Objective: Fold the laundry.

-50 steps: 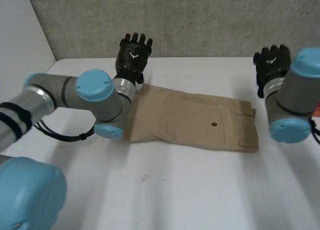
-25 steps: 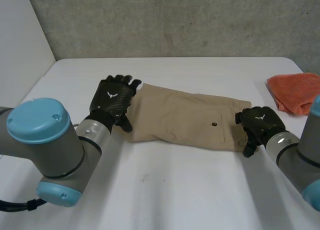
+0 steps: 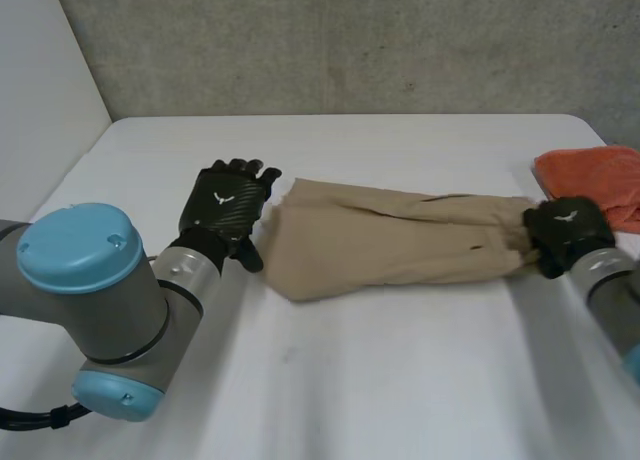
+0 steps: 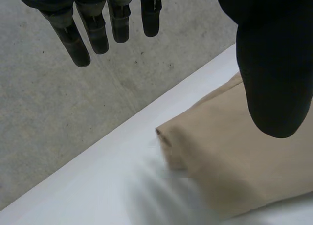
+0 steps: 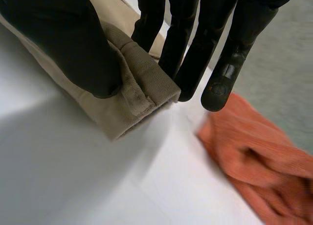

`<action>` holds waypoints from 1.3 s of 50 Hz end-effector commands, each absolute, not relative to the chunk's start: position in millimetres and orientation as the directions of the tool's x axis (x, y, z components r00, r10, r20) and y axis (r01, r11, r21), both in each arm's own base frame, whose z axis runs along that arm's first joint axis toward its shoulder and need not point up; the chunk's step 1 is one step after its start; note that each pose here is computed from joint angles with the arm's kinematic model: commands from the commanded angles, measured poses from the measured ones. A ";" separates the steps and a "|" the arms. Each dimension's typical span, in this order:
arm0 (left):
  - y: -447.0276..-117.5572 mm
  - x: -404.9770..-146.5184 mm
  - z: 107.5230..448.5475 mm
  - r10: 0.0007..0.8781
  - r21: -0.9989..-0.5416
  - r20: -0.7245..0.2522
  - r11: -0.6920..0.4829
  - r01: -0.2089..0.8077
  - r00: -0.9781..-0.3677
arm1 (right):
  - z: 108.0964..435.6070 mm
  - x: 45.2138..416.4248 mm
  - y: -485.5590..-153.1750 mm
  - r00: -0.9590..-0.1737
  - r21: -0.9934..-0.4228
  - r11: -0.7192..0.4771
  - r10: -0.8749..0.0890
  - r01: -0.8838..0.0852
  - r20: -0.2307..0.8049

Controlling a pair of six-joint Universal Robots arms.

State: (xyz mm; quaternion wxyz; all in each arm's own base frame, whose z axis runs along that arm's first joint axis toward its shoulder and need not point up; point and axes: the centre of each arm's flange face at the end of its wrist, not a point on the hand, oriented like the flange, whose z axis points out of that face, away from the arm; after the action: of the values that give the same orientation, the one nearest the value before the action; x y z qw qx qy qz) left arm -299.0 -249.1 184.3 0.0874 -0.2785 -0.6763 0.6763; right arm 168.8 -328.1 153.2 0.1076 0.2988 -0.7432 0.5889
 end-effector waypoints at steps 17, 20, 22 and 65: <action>-243.9 -295.4 212.3 0.479 -0.966 -0.259 -0.134 0.222 -0.839 | 215.1 288.0 -290.3 -0.328 -0.479 -0.503 -0.363 -0.719 0.872; -249.3 -297.8 219.1 0.470 -0.965 -0.259 -0.155 0.210 -0.844 | 196.1 327.2 -259.8 -0.214 -0.459 -0.618 -0.430 -0.638 0.877; -251.7 -299.7 223.4 0.467 -0.965 -0.257 -0.167 0.201 -0.846 | 180.2 346.2 -238.1 -0.137 -0.451 -0.672 -0.466 -0.587 0.874; -278.8 -413.1 120.6 0.670 -0.939 -0.163 0.119 0.322 -0.724 | 150.4 284.3 -344.4 -0.788 -0.898 0.315 -0.613 -0.308 0.056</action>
State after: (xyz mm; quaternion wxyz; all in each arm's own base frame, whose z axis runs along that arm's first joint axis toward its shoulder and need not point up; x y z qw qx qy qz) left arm -418.9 -277.4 149.6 0.1720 -0.3245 -0.6984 0.6143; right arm 279.4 -334.9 177.6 -0.1566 0.2702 -0.7833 0.5374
